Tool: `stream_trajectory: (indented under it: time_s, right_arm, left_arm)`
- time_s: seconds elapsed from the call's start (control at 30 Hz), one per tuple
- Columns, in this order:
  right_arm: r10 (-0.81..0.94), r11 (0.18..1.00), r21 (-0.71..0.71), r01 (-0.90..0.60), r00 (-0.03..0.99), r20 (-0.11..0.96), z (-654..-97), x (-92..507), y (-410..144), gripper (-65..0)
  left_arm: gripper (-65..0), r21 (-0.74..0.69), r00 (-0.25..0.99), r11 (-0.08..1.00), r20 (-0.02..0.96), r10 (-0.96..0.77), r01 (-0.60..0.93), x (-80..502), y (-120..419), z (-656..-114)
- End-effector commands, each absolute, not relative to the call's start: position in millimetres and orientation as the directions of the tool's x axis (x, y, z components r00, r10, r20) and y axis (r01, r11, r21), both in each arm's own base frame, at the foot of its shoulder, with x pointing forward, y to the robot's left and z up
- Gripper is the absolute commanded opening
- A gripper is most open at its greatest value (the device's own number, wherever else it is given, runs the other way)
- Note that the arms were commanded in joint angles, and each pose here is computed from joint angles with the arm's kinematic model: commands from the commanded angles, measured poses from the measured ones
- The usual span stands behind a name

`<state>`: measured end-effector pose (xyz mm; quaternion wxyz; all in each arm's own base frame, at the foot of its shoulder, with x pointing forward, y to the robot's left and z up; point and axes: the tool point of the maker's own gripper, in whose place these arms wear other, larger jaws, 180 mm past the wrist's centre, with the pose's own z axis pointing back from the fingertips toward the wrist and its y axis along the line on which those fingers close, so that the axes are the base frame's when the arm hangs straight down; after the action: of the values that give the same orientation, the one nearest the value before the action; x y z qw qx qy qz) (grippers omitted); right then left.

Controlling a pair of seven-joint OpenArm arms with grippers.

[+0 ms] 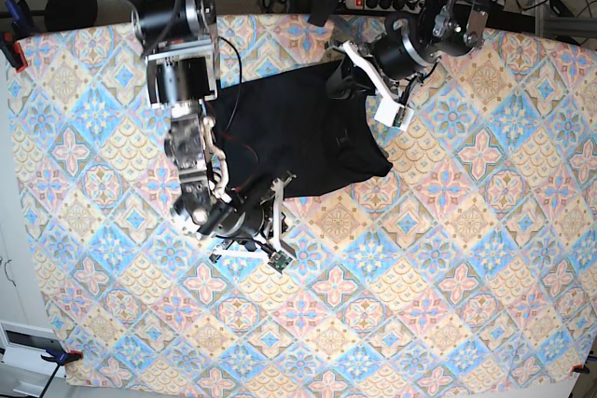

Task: Fold the T-shirt properly
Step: 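Press and smooth the folded bundle with the right gripper, then grasp the bundle with both grippers and rotate it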

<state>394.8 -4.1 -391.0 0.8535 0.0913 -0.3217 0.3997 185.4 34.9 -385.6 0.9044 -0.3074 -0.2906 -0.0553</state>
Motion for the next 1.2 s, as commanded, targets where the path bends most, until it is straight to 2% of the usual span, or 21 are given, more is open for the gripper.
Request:
stream_trajectory:
  time_s: [0.0,0.17,0.27,0.43,0.73,0.9,1.0,1.17]
  right_arm:
    - [0.602,0.665,-0.114,-0.738,0.439,0.667,-372.7,413.2,2.0,-62.7]
    - [0.581,0.658,-0.033,-0.752,0.479,0.658,-396.1,418.5,9.7,-62.7]
    - [0.583,0.657,0.025,-0.754,0.528,0.617,-418.9,410.7,9.1,-62.7]
    - [0.598,0.672,0.06,-0.738,0.589,0.544,-448.9,396.0,-16.9,-62.7]
    - [0.724,0.645,-0.06,-0.761,0.585,0.364,-483.7,336.6,-99.4,-62.7]
    - [0.773,0.617,-0.165,-0.769,0.554,0.309,-469.7,312.9,-135.7,-62.7]
    - [0.785,0.609,-0.206,-0.766,0.547,0.289,-461.2,296.0,-150.6,-62.7]
    - [0.745,0.664,-0.269,-0.697,0.586,0.319,-435.9,277.9,-176.5,-62.7]
  left_arm:
    - [-61.8,-0.534,0.818,0.797,0.567,0.091,0.282,188.6,33.0,-384.2]
    - [-61.8,-0.497,0.86,0.836,0.506,0.06,0.234,180.8,46.8,-420.0]
    - [-61.8,-0.454,0.88,0.864,0.473,0.028,0.217,172.9,56.6,-440.6]
    - [-61.8,-0.377,0.875,0.894,0.483,-0.033,0.241,172.6,67.8,-448.6]
    - [-61.8,-0.295,0.871,0.927,0.487,-0.063,0.232,217.8,89.7,-470.0]
    - [-61.8,-0.283,0.827,0.925,0.559,-0.058,0.256,253.0,84.3,-466.6]
    - [-61.8,-0.273,0.814,0.915,0.574,-0.093,0.296,270.5,72.9,-471.2]
    - [-61.8,-0.282,0.776,0.889,0.62,-0.118,0.36,299.5,36.6,-471.7]
